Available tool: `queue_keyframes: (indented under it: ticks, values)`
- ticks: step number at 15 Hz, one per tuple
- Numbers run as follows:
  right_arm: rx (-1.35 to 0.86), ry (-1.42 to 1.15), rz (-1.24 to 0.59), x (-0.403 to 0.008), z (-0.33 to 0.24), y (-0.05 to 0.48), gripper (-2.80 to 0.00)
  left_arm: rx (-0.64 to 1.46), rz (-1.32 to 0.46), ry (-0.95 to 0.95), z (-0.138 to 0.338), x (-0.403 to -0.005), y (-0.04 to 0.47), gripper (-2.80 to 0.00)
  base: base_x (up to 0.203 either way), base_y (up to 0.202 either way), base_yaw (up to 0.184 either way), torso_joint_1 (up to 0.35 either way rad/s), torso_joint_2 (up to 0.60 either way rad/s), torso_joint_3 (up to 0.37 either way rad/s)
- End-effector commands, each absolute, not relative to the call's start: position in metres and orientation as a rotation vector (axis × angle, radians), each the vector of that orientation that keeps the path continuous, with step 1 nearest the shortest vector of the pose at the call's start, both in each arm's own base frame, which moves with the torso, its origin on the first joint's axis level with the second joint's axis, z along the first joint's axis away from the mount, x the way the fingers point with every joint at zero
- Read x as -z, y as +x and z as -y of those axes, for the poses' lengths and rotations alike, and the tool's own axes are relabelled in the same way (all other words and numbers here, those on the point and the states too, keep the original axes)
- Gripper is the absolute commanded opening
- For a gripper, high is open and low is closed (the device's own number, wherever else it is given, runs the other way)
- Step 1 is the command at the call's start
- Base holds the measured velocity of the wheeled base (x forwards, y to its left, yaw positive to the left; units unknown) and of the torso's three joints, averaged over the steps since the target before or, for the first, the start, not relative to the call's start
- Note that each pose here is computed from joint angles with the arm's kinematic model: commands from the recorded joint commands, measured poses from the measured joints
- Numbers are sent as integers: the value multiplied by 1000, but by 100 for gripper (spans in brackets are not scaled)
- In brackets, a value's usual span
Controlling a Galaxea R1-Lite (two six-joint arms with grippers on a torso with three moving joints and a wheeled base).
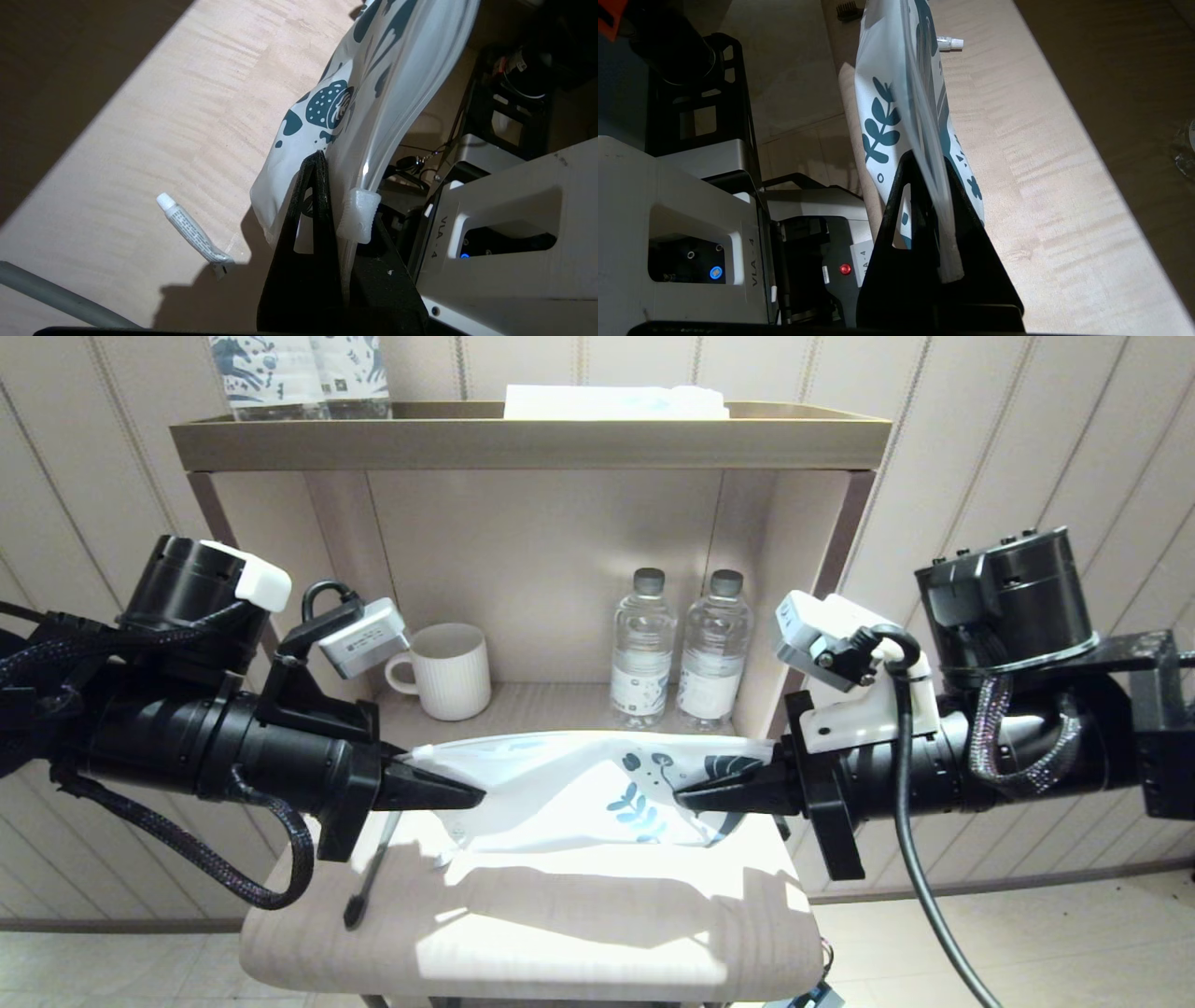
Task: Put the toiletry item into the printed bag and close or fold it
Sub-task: Pick up a toothbrush
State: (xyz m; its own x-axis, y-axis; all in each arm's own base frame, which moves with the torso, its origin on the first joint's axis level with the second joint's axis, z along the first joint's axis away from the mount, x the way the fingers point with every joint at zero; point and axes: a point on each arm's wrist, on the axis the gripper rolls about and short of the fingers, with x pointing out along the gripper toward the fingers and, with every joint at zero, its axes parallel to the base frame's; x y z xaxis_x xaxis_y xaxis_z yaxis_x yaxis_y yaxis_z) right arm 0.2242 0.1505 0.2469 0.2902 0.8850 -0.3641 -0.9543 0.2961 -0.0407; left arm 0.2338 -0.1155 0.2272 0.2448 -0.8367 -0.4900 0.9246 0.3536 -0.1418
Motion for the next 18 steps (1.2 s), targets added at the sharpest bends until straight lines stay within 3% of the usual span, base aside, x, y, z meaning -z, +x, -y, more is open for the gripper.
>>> queue_keyframes:
  ticks: [1,11,18]
  values:
    - [-1252,-271,-298,-246,-151,224,-280,1230,-540,192,119,-227,233,-280,0,0,0,0,0,0]
    - [-1267,-273,-342,-233,-160,231,-280,1340,-554,269,175,-214,240,-280,0,0,0,0,0,0]
    - [-1263,-272,-341,-234,-159,231,-280,1328,-541,261,170,-222,232,-280,0,0,0,0,0,0]
